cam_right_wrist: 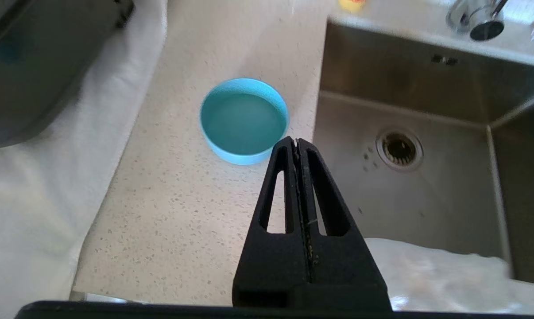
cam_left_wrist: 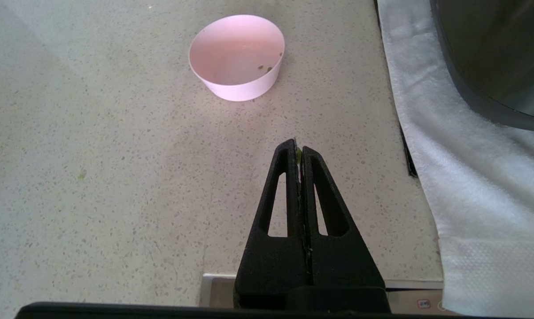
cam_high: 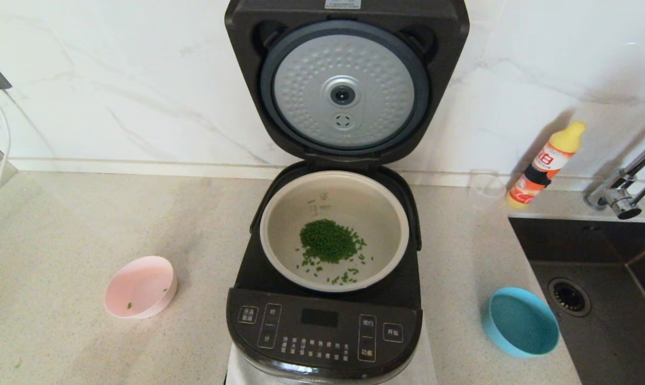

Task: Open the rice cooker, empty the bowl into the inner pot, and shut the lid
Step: Pick up the bowl on the table

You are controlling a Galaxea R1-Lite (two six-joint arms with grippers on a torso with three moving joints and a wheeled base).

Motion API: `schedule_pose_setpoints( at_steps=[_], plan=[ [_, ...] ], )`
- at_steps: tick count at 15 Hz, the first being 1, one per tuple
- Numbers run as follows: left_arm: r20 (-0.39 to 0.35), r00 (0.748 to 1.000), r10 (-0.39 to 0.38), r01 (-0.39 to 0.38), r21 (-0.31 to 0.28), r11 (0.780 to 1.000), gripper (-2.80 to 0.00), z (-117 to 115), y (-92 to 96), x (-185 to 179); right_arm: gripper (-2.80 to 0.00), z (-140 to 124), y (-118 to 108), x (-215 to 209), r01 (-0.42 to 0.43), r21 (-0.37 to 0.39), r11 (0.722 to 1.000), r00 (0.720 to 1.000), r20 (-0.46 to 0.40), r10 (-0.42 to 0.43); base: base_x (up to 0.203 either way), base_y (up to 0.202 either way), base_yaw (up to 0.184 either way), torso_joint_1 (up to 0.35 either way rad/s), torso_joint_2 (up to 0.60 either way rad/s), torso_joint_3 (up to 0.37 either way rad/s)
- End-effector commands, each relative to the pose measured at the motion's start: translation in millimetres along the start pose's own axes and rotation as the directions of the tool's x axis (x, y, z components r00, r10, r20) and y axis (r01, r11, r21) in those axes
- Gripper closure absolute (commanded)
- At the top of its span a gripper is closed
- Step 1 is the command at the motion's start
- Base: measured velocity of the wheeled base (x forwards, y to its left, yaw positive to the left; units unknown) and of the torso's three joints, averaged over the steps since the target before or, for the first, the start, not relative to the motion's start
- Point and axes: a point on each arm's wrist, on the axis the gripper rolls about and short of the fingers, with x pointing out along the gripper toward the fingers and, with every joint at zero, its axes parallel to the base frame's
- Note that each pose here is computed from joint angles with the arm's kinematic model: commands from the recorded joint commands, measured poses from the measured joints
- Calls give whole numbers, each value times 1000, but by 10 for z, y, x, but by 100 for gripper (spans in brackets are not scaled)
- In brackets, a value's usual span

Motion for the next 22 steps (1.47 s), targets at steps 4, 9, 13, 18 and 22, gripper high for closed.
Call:
schedule_pose_setpoints(
  at_steps=[4, 9, 13, 18, 22],
  plan=[
    [-4, 1000, 0, 0, 1, 1000, 0, 0, 0, 3, 0, 262, -31, 1058, -38, -40, 998, 866, -500, 12, 0, 0, 0, 0, 0, 0],
    [-4, 1000, 0, 0, 1, 1000, 0, 0, 0, 3, -280, 12, -8, 1676, -8, -21, 1000, 703, -711, -9, 0, 0, 0, 0, 0, 0],
    [-4, 1000, 0, 0, 1, 1000, 0, 0, 0, 3, -280, -194, 35, 1857, 60, 51, 997, 679, -734, -3, 0, 0, 0, 0, 0, 0],
    [-4, 1000, 0, 0, 1, 1000, 0, 0, 0, 3, -280, -381, 45, 2006, 94, 78, 992, 628, -778, 2, 0, 0, 0, 0, 0, 0],
    [-4, 1000, 0, 0, 1, 1000, 0, 0, 0, 3, -280, -409, 53, 2082, 101, 90, 991, 634, -773, 6, 0, 0, 0, 0, 0, 0]
  ],
)
